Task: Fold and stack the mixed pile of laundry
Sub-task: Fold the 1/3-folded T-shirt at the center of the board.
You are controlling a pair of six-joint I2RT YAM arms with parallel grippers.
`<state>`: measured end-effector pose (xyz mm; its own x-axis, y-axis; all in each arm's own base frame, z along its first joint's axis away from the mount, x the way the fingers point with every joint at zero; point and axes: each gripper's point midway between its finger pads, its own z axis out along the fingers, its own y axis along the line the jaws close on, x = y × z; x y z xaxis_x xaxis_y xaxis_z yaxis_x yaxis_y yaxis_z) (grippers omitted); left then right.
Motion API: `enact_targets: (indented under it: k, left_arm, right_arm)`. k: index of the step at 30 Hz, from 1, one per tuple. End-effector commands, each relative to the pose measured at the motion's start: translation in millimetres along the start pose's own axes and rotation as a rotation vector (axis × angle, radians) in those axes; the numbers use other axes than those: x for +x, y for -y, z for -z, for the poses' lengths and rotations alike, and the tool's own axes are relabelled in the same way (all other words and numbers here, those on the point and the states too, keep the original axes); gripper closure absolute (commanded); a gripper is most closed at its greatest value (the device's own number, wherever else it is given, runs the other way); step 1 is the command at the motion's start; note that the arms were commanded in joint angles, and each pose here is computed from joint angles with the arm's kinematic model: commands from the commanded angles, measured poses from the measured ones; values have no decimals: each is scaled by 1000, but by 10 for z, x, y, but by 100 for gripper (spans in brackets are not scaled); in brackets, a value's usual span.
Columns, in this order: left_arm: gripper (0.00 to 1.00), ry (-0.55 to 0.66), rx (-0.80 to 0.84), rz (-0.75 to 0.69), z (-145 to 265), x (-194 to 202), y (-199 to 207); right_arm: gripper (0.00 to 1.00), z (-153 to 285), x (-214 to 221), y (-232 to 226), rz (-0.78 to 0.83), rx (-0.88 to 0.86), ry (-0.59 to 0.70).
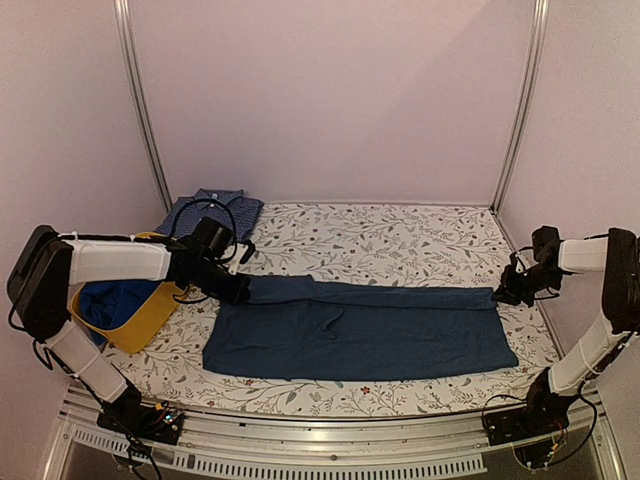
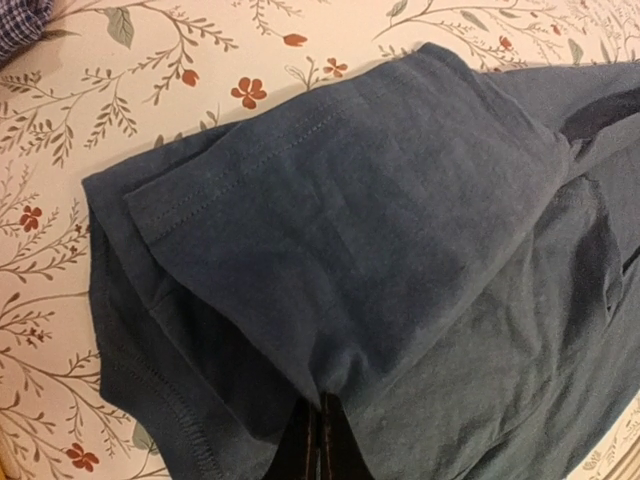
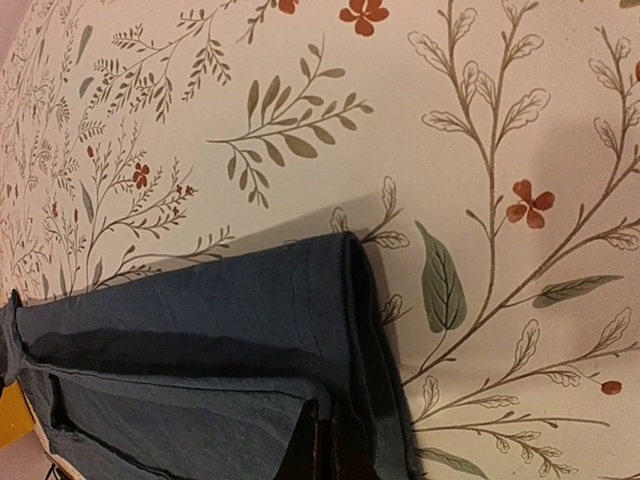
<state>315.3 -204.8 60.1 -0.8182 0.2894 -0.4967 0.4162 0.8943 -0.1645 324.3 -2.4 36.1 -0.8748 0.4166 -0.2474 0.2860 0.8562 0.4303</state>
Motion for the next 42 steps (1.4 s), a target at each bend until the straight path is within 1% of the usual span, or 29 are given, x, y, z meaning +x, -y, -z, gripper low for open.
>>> enact_targets:
  k: [1,5,10,15,18,26,30,33,36,42]
  left_arm:
    - [100,53,-13,-18,59,-177,31]
    - [100,45,-21,-34,83,-214,29]
    - [100,25,-5,-32,63,-100,44]
    - [100,-2,5,-25,1,20,67]
    - [100,4,1,-28,28,-15,79]
    - [100,50,-33,-35,264,-244,71]
    - [100,60,-24,-34,328,-275,92]
    - [100,34,-26,-30,281,-161,71]
    - [100,30,-30,-19,276,-114,54]
    - [100,68,-30,-20,408,-306,87]
  right_arm:
    - [100,97,-171,-57,3,-2,50]
    - [100,132,-217,-63,12,8,56]
    - [100,39,-110,27,1,32,23]
    - [100,-21,-106,59,-4,36,13]
    - [100,-6,-148,46,3,37,18]
    - [100,279,-453,-124,55,27,104]
    - [100,276,-427,-91,54,36,97]
    - [100,225,-327,-29,40,45,75]
    - [100,235,-291,-27,33,38,79]
    - [100,376,-483,-116,39,19,124]
